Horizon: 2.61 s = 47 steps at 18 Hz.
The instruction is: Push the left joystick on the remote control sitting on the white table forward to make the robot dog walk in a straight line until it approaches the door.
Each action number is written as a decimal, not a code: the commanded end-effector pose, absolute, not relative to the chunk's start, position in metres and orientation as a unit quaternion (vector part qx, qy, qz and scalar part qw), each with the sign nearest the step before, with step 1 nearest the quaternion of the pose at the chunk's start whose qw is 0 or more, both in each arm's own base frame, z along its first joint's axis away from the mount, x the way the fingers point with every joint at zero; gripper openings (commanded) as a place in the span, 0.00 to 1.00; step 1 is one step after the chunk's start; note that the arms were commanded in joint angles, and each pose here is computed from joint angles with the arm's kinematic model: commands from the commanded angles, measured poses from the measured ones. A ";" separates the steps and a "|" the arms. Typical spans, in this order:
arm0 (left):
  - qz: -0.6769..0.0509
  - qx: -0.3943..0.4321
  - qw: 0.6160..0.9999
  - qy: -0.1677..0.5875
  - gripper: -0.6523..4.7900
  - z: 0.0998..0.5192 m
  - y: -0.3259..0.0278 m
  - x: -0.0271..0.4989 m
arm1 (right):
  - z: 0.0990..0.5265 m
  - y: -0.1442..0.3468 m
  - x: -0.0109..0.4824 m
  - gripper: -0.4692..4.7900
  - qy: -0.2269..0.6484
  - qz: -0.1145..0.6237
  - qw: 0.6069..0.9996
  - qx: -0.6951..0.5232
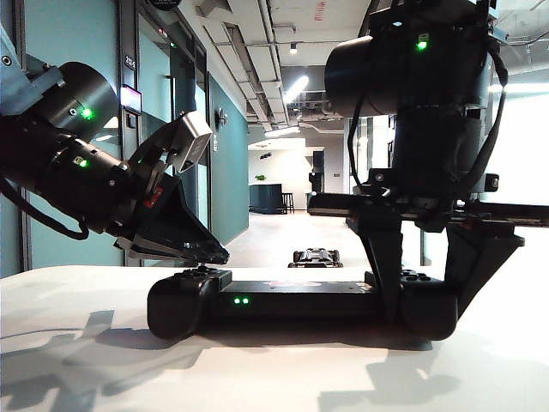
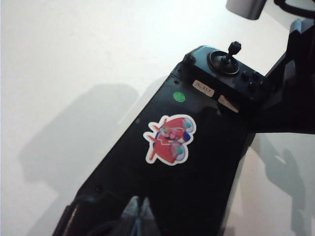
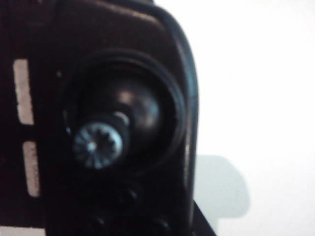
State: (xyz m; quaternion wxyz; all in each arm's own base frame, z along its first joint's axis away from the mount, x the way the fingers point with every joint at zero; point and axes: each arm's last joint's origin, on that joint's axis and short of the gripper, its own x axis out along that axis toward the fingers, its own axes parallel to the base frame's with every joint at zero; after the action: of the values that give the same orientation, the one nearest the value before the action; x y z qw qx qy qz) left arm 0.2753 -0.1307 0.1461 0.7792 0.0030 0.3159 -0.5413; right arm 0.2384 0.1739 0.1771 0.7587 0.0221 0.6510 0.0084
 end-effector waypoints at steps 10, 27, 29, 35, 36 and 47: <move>-0.532 0.006 0.787 0.312 0.11 0.146 -0.130 0.277 | 0.177 0.174 0.237 0.39 0.656 0.009 0.754 0.021; -0.531 -0.008 0.789 0.309 0.11 0.147 -0.123 0.281 | 0.177 0.174 0.237 0.39 0.655 0.009 0.755 0.021; -0.531 -0.008 0.789 0.309 0.11 0.147 -0.123 0.281 | 0.177 0.174 0.237 0.39 0.655 0.009 0.755 0.021; -0.532 -0.007 0.790 0.304 0.11 0.148 -0.123 0.281 | 0.177 0.174 0.237 0.39 0.655 0.009 0.755 0.021; -0.532 -0.007 0.790 0.304 0.11 0.148 -0.123 0.281 | 0.177 0.174 0.237 0.39 0.655 0.009 0.755 0.021; -0.533 -0.049 0.813 0.230 0.11 0.207 -0.121 0.274 | 0.177 0.174 0.238 0.39 0.651 0.014 0.758 0.018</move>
State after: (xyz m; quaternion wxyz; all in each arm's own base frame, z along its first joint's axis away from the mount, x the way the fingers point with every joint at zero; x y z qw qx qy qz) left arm 0.2760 -0.1225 0.1942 0.7976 -0.0484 0.2441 -0.5494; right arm 0.2386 0.1739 0.1771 0.7598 0.0200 0.6498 0.0093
